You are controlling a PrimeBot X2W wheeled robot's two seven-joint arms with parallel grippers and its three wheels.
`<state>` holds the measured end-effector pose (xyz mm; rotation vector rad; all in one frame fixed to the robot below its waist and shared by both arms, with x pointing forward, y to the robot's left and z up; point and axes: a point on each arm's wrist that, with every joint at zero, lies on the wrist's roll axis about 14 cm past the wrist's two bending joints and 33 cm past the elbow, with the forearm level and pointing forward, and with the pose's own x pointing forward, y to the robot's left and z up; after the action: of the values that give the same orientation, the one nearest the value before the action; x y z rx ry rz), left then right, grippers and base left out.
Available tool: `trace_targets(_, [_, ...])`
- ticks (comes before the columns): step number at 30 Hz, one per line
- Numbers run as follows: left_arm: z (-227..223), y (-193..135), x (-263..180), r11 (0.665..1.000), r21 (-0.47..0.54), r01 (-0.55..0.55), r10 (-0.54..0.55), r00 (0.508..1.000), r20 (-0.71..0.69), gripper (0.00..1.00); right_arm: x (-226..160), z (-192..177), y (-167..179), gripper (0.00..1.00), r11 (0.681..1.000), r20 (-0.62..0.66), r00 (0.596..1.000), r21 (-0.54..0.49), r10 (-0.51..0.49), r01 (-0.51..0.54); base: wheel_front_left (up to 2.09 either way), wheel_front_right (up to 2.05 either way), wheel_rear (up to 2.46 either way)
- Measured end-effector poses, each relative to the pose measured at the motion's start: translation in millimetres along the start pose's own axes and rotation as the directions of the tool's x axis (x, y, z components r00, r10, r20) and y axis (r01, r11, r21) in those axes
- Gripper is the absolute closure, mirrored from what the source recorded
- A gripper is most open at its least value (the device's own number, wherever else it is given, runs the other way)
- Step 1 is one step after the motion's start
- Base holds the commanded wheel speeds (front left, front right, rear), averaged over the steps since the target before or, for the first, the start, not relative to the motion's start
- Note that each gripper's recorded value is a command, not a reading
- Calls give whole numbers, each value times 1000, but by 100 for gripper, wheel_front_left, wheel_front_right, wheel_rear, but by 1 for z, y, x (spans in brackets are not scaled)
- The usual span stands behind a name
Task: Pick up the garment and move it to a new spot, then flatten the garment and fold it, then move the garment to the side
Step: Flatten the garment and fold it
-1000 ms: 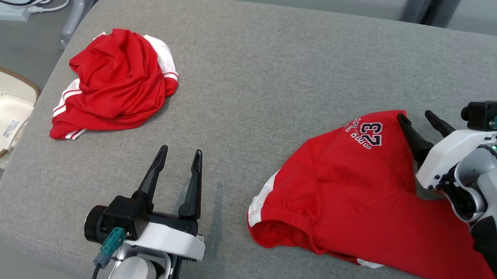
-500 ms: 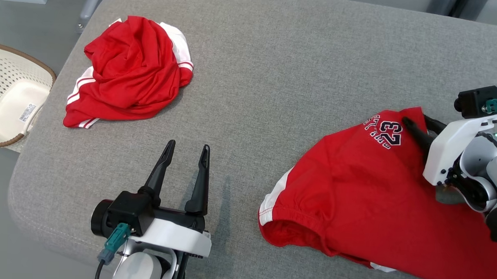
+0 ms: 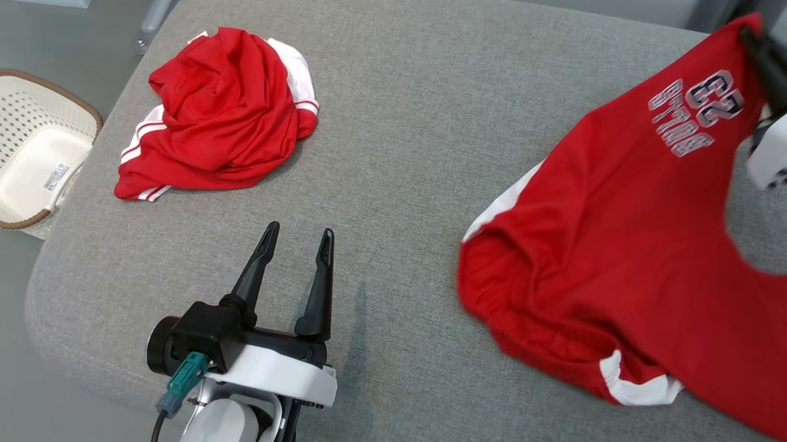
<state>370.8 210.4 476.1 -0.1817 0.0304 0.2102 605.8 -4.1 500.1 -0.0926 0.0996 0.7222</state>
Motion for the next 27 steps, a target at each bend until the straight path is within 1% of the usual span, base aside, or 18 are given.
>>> trace_targets(5, [0,4,-2,1000,-2,-12,12,1000,-1,0,10,24,-34,100,993,50,995,-84,-81,85,0,0,0])
trace_targets(7, [0,6,-3,1000,-1,-19,19,1000,-3,0,12,25,-48,100,986,45,992,-110,-120,125,0,0,0])
trace_targets(11, [-1,9,-4,999,-4,-33,33,999,-7,0,12,23,-78,100,970,23,977,-117,-213,214,0,0,0])
trace_targets(12, [-1,9,-4,999,-4,-34,34,999,-7,0,12,22,-83,75,965,15,974,-131,-228,228,0,0,0])
trace_targets(13, [-1,9,-4,999,-3,-34,34,999,-7,0,11,22,-89,70,959,10,970,-145,-243,242,0,0,0])
trace_targets(14, [-1,9,-4,999,-4,-37,37,999,-9,0,10,24,-97,10,952,12,964,-153,-267,265,0,0,0])
trace_targets(15, [-2,9,-3,999,-6,-36,36,999,-11,0,6,28,-112,0,941,16,951,-140,-310,309,0,0,0])
trace_targets(16, [-2,7,-2,999,-7,-33,33,999,-11,0,1,30,-124,0,930,19,936,-110,-351,351,0,0,0])
trace_targets(17, [-1,6,-1,1000,-7,-30,30,999,-10,0,-2,25,-127,0,926,4,933,-126,-359,357,0,0,0])
trace_targets(19, [-1,2,0,1000,-12,-18,18,1000,-7,0,-2,12,-116,0,932,-25,939,-140,-342,335,0,0,0])
trace_targets(22, [0,-2,1,1000,-15,-4,4,1000,-4,0,3,9,-92,0,947,-29,954,-130,-299,293,0,0,0])
trace_targets(25, [1,-9,4,1000,-13,19,-19,1000,3,0,-9,2,-90,0,946,-42,952,-135,-302,294,0,0,0])
trace_targets(27, [4,-13,5,999,-14,32,-32,999,16,0,-15,7,-85,0,948,-22,954,-118,-299,294,0,0,0])
